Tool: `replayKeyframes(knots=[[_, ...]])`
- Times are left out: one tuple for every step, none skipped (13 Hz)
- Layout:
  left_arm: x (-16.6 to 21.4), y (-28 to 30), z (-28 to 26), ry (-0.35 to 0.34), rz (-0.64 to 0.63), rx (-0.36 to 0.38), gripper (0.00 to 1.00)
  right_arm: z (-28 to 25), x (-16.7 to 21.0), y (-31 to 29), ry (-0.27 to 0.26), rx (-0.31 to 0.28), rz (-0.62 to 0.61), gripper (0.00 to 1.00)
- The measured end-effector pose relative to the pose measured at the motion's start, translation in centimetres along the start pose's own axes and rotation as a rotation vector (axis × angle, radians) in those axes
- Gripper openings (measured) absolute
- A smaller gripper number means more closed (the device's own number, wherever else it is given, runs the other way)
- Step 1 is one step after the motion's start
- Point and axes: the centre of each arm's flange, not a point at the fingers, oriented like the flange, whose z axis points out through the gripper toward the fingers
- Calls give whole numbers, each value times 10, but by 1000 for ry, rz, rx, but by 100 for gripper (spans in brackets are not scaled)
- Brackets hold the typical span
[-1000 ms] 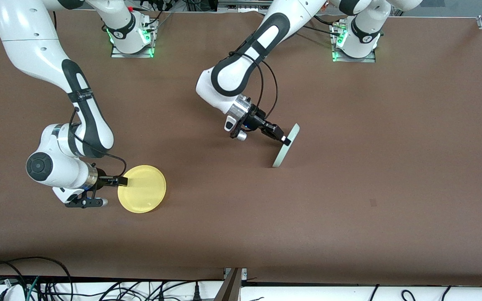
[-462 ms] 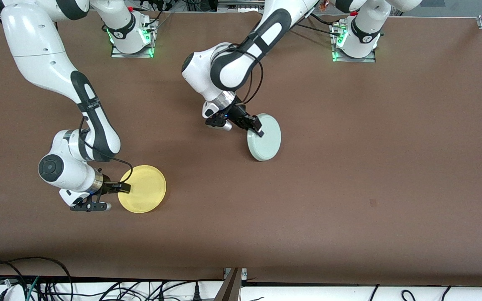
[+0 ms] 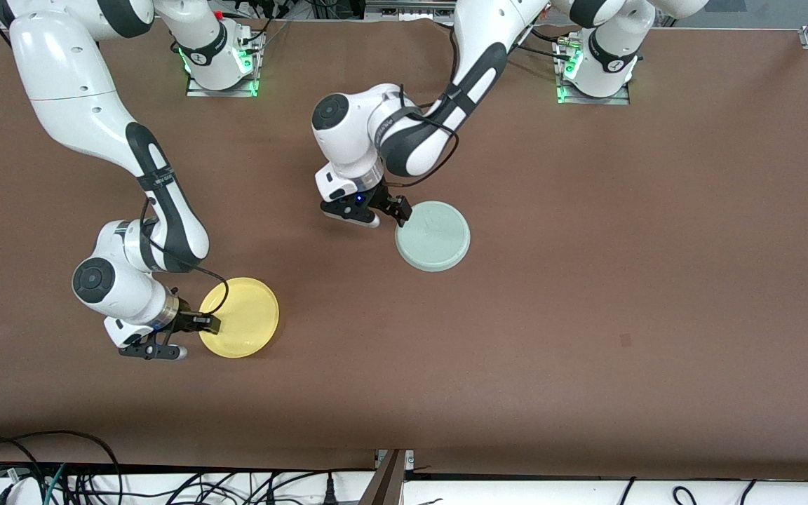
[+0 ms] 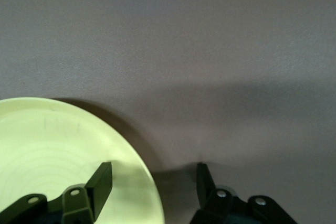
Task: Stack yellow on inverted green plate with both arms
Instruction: 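Flip the green plate upside down with the left gripper while the right gripper grips yellow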
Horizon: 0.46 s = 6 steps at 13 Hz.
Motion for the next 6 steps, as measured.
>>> replayKeyframes(knots=[[18, -22, -8, 0, -48, -23, 100, 0, -1, -2, -14, -1, 10, 81], [37, -52, -21, 7, -97, -35, 100, -1, -1, -5, -25, -1, 24, 89], [57, -91, -41, 12, -152, -42, 100, -3, -1, -8, -33, -2, 46, 89], [73, -133, -66, 21, -198, -48, 100, -5, -1, -12, -42, -3, 55, 89], [86, -175, -92, 34, -232, -52, 100, -7, -1, -15, -55, -6, 61, 89], [94, -213, -115, 42, -249, -52, 100, -10, -2, -17, -65, -8, 63, 89]])
